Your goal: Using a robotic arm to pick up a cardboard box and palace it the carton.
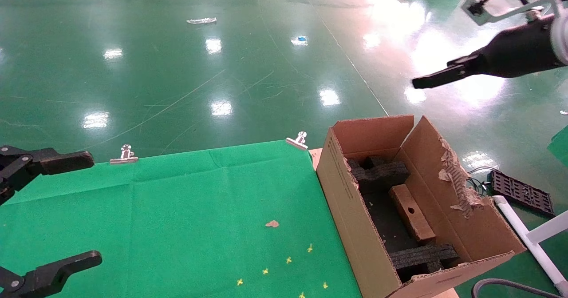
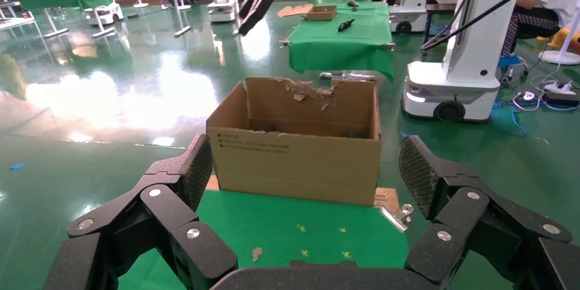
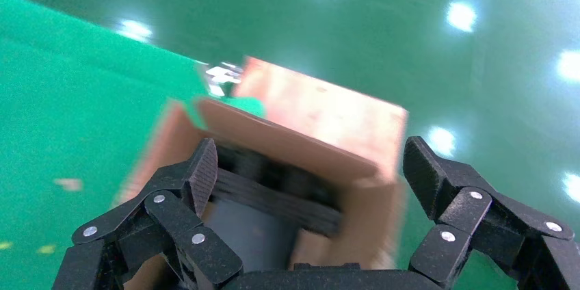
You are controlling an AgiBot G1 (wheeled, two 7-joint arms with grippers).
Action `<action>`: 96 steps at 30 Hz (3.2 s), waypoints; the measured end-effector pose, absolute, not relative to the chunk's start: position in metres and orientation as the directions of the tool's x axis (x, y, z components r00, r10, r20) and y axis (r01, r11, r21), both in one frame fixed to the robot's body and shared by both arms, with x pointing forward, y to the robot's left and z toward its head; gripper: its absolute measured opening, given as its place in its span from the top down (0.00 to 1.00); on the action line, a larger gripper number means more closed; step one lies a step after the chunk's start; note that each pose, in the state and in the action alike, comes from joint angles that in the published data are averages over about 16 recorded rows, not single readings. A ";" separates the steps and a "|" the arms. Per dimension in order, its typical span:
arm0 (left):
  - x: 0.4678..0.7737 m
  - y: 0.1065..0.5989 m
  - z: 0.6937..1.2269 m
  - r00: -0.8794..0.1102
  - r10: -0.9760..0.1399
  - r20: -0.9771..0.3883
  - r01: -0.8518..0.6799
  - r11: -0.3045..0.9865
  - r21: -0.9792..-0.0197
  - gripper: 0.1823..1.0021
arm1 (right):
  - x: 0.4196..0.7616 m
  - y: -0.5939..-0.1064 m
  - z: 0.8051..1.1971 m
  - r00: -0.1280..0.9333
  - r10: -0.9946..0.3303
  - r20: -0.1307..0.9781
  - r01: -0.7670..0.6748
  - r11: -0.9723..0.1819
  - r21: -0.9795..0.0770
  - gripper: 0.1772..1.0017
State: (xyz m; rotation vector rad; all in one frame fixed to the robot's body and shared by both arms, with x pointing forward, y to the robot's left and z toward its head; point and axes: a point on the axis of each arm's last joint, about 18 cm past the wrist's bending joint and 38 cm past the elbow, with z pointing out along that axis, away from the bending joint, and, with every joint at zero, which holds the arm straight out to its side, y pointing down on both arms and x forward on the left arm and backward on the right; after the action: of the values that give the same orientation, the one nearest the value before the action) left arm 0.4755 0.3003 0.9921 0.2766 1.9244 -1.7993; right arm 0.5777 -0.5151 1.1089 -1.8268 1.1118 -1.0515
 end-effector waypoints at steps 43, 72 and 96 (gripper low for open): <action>0.476 0.300 0.992 -0.861 -0.178 -0.477 0.464 0.112 -0.879 0.00 | 0.537 -0.318 1.007 0.880 -0.329 0.343 0.266 -0.257 -0.929 0.00; 0.476 0.300 0.992 -0.861 -0.179 -0.477 0.464 0.111 -0.879 0.00 | 0.471 -0.302 0.991 0.858 -0.170 0.484 0.473 -0.100 -0.875 0.00; 0.476 0.300 0.992 -0.861 -0.179 -0.477 0.464 0.111 -0.879 0.00 | 0.475 -0.302 0.992 0.861 -0.178 0.477 0.464 -0.112 -0.879 0.00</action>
State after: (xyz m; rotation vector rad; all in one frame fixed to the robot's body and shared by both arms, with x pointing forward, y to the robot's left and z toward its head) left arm 0.4756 0.3004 0.9921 0.2758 1.9240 -1.7997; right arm 0.4751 -0.3021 0.9920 -1.5951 -0.2304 -0.5517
